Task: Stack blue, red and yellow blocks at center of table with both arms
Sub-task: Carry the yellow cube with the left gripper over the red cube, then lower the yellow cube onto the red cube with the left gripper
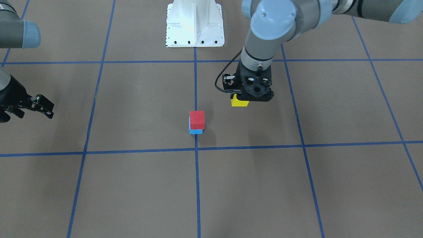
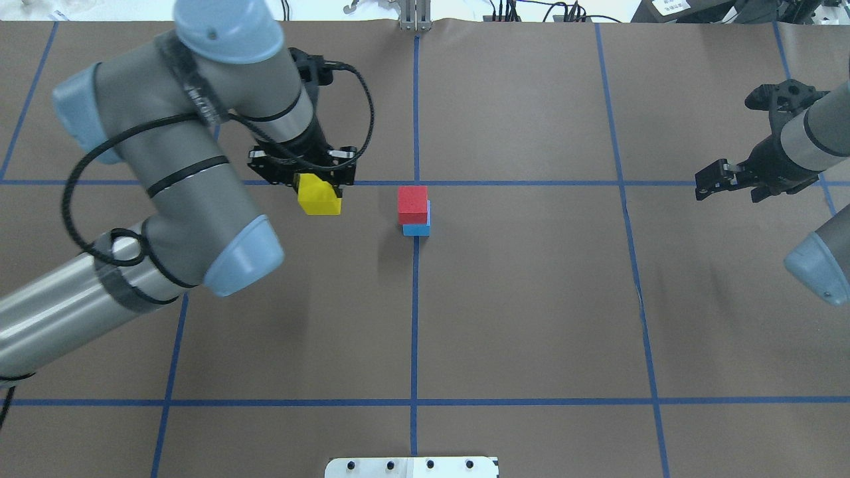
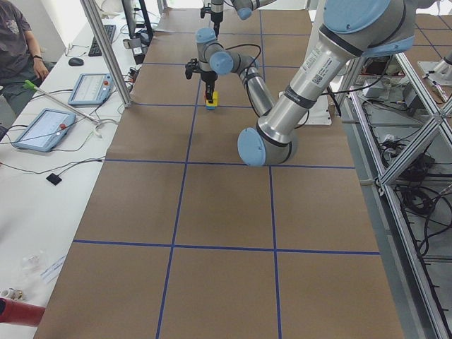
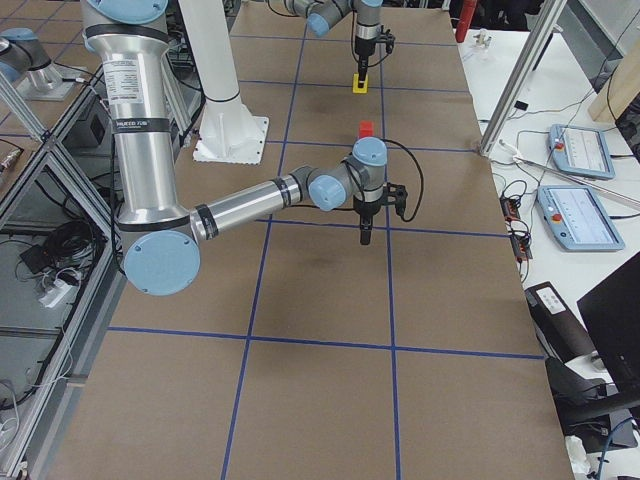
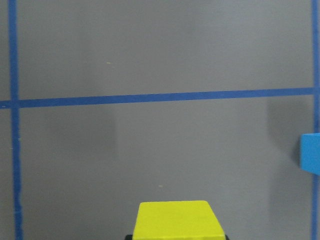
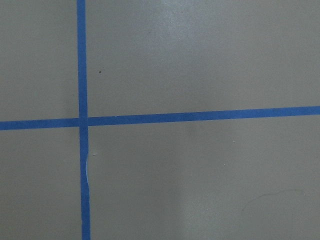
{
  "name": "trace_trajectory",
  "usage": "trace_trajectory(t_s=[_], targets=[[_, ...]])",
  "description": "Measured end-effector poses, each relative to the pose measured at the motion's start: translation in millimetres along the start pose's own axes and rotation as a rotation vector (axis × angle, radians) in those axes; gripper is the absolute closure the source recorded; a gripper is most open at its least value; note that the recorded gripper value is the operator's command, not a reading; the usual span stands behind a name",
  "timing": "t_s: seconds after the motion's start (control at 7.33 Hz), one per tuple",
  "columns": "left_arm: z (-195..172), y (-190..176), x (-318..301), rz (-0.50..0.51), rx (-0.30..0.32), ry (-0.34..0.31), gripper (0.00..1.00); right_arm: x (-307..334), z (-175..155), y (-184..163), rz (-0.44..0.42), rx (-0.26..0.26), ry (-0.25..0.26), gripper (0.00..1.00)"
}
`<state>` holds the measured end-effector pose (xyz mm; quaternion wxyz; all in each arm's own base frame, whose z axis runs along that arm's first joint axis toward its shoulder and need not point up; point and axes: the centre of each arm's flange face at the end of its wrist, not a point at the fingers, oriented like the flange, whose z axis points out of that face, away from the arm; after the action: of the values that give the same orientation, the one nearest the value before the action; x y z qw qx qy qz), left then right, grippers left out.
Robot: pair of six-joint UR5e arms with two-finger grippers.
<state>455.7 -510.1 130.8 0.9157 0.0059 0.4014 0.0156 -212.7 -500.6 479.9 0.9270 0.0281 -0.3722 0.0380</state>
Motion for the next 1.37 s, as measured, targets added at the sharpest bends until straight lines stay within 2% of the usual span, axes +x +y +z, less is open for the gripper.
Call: trace_trajectory(t_s=[0.14,0.41,1.37], targets=[[1,-15,56,-0.011,-0.007,-0.028,1.0,2,0,1,0.0,0.001,-0.001,0.0],[15,-35,102,-0.007,0.002,-0.034,1.0,4,1,1,0.003,-0.001,0.0,0.0],[50,-41,110,-0.033,-0.01,-0.038,1.0,4,3,1,0.012,-0.002,0.002,0.0]])
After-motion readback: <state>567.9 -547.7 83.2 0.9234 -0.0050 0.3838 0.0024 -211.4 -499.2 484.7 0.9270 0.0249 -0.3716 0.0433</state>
